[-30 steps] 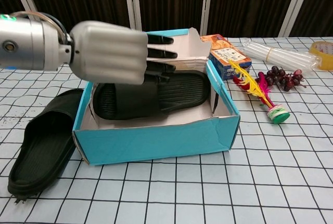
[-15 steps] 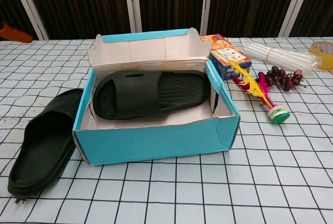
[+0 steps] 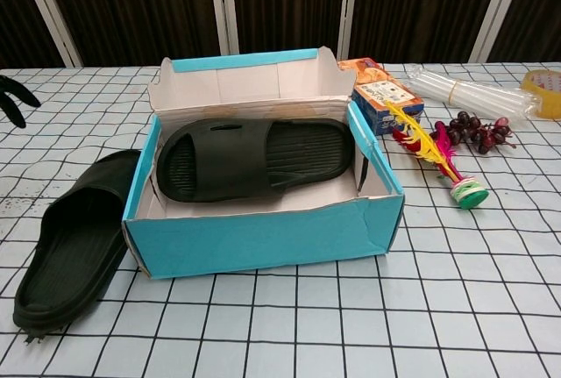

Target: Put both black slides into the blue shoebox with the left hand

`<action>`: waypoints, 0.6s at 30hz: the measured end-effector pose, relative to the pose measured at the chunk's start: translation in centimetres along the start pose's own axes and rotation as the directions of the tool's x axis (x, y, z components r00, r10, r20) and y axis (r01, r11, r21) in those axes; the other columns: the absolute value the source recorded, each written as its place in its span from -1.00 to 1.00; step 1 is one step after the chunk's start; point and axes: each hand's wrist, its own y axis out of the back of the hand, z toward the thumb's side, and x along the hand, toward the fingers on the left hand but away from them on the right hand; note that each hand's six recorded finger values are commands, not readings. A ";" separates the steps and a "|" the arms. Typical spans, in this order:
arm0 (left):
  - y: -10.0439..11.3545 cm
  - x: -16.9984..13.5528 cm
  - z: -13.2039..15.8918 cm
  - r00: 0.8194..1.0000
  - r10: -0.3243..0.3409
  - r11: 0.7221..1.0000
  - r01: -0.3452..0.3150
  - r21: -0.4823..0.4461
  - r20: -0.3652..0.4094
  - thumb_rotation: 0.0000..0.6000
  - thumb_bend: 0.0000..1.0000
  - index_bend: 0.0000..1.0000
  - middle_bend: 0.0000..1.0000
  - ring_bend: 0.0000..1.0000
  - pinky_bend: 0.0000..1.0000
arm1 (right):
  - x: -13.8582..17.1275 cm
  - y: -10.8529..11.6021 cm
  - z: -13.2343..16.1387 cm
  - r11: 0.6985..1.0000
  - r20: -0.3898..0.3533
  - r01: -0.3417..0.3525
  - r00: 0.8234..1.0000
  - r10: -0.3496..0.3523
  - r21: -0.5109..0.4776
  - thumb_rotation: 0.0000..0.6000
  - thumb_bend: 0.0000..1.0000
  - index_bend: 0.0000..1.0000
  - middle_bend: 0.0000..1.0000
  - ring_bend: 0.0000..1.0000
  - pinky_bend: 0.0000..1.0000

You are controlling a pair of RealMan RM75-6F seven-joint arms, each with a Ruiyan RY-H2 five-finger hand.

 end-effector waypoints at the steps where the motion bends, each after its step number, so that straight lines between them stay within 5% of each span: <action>1: -0.2 0.3 -0.1 1.000 -0.009 1.000 0.009 -0.022 -0.006 0.59 -0.79 -0.67 -0.55 -0.98 -0.86 | 0.0 0.0 0.0 1.000 0.002 0.000 1.000 0.000 0.001 1.00 -0.38 -0.70 -0.77 -0.64 -0.72; 10: -0.8 3.5 0.1 0.996 -0.074 0.983 0.065 -0.170 -0.046 0.53 -0.79 -0.66 -0.55 -0.98 -0.86 | -0.3 -0.4 -0.2 1.000 0.011 -0.009 1.000 0.009 0.014 1.00 -0.38 -0.70 -0.77 -0.64 -0.72; 18: 0.2 5.6 0.7 0.993 -0.105 0.991 0.101 -0.083 -0.055 0.53 -0.79 -0.66 -0.63 -1.00 -0.87 | -0.5 -0.7 -0.3 1.000 0.021 -0.019 1.000 0.018 0.021 1.00 -0.38 -0.70 -0.77 -0.64 -0.72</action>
